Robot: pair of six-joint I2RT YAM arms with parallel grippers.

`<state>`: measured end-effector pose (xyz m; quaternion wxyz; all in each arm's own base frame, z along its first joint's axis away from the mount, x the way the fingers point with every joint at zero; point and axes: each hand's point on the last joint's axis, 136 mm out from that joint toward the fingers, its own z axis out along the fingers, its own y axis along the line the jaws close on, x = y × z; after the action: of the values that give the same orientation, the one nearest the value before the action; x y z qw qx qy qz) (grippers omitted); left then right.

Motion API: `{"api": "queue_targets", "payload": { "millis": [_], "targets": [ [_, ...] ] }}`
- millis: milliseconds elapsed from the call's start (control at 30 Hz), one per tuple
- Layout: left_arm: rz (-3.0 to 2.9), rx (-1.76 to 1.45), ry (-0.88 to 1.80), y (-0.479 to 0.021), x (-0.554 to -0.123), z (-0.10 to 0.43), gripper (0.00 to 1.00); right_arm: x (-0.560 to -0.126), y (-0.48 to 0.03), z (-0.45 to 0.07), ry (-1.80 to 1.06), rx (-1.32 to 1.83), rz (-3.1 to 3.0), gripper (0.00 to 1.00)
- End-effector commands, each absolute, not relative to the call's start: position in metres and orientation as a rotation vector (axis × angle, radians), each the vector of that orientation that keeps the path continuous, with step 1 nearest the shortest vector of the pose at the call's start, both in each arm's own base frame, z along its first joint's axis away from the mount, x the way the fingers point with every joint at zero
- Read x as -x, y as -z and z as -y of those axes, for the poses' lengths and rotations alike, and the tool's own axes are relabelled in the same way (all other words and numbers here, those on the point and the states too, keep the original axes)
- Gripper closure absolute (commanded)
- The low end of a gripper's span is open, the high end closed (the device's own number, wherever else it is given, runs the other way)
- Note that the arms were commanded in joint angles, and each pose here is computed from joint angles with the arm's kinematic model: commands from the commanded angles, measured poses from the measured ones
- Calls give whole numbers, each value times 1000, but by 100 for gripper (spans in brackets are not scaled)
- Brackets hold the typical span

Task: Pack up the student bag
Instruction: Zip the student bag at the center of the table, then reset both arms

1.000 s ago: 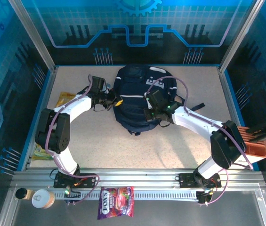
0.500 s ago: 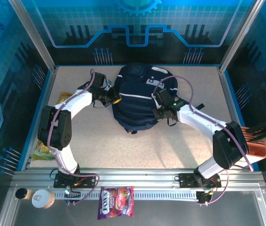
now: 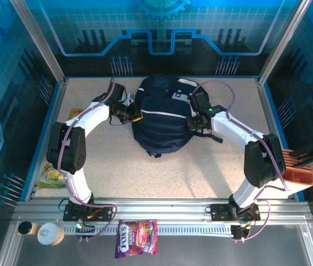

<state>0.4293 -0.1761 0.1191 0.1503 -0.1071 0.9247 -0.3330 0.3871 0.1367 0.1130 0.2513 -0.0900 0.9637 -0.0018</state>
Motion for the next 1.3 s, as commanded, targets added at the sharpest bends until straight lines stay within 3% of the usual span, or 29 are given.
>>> {"api": "queue_targets", "payload": {
  "millis": [0,100,167,233,300,367,467,667,867,1033,1267],
  "targets": [
    [-2653,306,962,-123,-432,166,100,-394,-128,-116,61,109,-2622,75],
    [-2605,322,973,-140,-431,165,85,-389,-153,-125,-50,130,-2543,60],
    [-2549,360,952,-160,-431,160,60,-382,-175,-123,-94,116,-2461,46],
    [-2495,419,892,-177,-430,147,41,-376,-194,-117,-113,94,-2382,34],
    [-2428,475,814,-190,-429,130,30,-370,-210,-106,-106,59,-2310,24],
    [-2354,523,693,-196,-427,106,18,-367,-221,-89,-55,7,-2231,4],
    [-2247,580,479,-197,-421,68,3,-365,-228,-60,56,-68,-2135,0],
    [-2014,729,-23,-183,-384,-20,1,-367,-212,-9,260,-215,-1976,0],
    [-1947,750,-246,-160,-350,-64,1,-361,-168,23,324,-303,-1921,0],
    [-1914,675,-303,-140,-343,-78,1,-357,-125,35,320,-275,-1977,0],
    [-1862,449,-171,-126,-358,-60,1,-375,-127,20,207,-110,-1875,0]
  ]
}}
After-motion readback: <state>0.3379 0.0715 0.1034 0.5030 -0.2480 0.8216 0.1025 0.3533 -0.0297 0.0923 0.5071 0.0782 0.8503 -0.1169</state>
